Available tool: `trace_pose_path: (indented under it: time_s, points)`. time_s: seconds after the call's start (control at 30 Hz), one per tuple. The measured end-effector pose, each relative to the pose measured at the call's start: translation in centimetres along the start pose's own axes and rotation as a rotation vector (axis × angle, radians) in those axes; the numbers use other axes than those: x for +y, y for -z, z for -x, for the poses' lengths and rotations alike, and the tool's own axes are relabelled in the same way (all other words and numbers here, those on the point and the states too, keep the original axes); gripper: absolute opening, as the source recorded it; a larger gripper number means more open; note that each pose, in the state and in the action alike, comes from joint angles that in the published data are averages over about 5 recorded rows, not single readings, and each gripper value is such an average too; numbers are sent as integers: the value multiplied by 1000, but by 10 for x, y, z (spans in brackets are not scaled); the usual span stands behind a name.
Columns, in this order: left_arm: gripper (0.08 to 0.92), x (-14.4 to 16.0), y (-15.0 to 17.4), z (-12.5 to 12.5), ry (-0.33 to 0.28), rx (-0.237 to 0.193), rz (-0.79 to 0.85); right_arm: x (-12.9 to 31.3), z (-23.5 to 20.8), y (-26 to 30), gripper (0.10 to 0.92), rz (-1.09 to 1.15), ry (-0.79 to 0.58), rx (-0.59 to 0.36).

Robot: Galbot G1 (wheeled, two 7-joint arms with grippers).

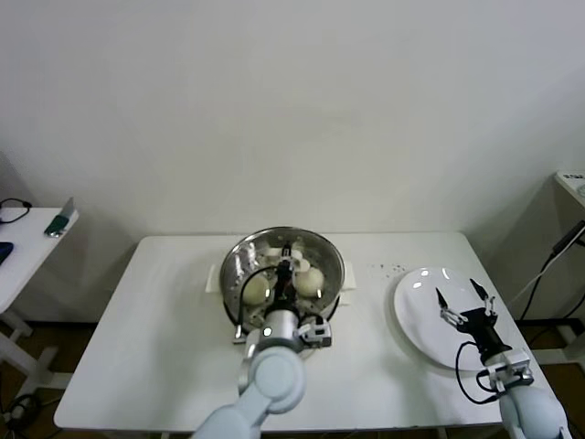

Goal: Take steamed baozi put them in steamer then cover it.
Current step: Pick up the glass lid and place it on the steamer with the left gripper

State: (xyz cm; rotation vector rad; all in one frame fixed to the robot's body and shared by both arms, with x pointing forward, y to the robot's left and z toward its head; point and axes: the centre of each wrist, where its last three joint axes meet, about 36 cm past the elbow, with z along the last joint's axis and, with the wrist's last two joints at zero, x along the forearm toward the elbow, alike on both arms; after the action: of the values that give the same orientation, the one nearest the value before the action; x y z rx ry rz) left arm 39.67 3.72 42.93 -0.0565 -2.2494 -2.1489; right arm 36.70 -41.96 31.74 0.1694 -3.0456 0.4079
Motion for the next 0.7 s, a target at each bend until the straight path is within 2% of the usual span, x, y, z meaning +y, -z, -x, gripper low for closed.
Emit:
trace_pose_path:
  time_s: [0.3,0.7]
  points:
    - [150,-2,-2,5,3,25,11,-1,-2,-3,823,0,-1,5]
    - [150,-10,-2,6,3,36,29,0,-2,-4,823,-4,3,6]
